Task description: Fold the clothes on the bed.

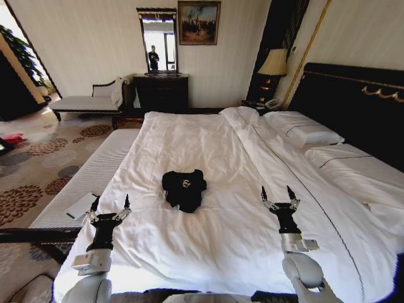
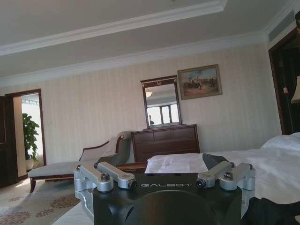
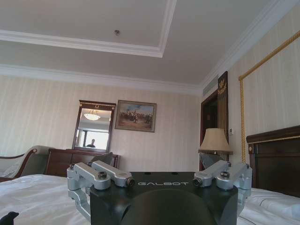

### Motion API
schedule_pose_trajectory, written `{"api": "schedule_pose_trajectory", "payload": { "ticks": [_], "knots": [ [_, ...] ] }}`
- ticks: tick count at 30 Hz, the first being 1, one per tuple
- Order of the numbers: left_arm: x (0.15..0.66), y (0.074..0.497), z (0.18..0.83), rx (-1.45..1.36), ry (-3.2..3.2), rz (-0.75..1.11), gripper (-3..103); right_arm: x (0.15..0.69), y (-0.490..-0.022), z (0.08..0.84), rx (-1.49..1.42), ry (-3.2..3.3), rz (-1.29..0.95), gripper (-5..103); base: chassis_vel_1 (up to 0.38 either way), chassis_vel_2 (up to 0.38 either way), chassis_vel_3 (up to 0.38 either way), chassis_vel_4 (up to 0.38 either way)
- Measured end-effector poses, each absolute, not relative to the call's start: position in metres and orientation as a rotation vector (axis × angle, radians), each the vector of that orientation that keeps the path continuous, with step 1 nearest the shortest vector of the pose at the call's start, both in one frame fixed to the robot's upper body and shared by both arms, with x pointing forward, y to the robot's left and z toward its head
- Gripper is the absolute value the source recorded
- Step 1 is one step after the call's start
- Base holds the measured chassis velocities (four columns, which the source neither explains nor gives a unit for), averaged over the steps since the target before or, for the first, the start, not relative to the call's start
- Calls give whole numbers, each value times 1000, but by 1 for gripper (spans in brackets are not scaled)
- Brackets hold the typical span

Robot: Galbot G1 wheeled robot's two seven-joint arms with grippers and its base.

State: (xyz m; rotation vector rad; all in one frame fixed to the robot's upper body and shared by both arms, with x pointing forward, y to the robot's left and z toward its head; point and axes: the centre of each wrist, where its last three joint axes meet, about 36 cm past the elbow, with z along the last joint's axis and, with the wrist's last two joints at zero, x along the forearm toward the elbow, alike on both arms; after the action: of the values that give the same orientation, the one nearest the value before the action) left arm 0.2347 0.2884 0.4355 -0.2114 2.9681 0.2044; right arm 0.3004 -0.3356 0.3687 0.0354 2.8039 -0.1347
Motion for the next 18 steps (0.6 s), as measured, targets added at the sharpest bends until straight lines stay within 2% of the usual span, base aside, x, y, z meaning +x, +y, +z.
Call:
{"api": "schedule_pose_trajectory", "payload": {
  "ticks": [18],
  "knots": [
    [236,291,432,-211,2975,210,100,304,-334,365,51,2802,-130,100,32,24,-28,-27]
  ]
}}
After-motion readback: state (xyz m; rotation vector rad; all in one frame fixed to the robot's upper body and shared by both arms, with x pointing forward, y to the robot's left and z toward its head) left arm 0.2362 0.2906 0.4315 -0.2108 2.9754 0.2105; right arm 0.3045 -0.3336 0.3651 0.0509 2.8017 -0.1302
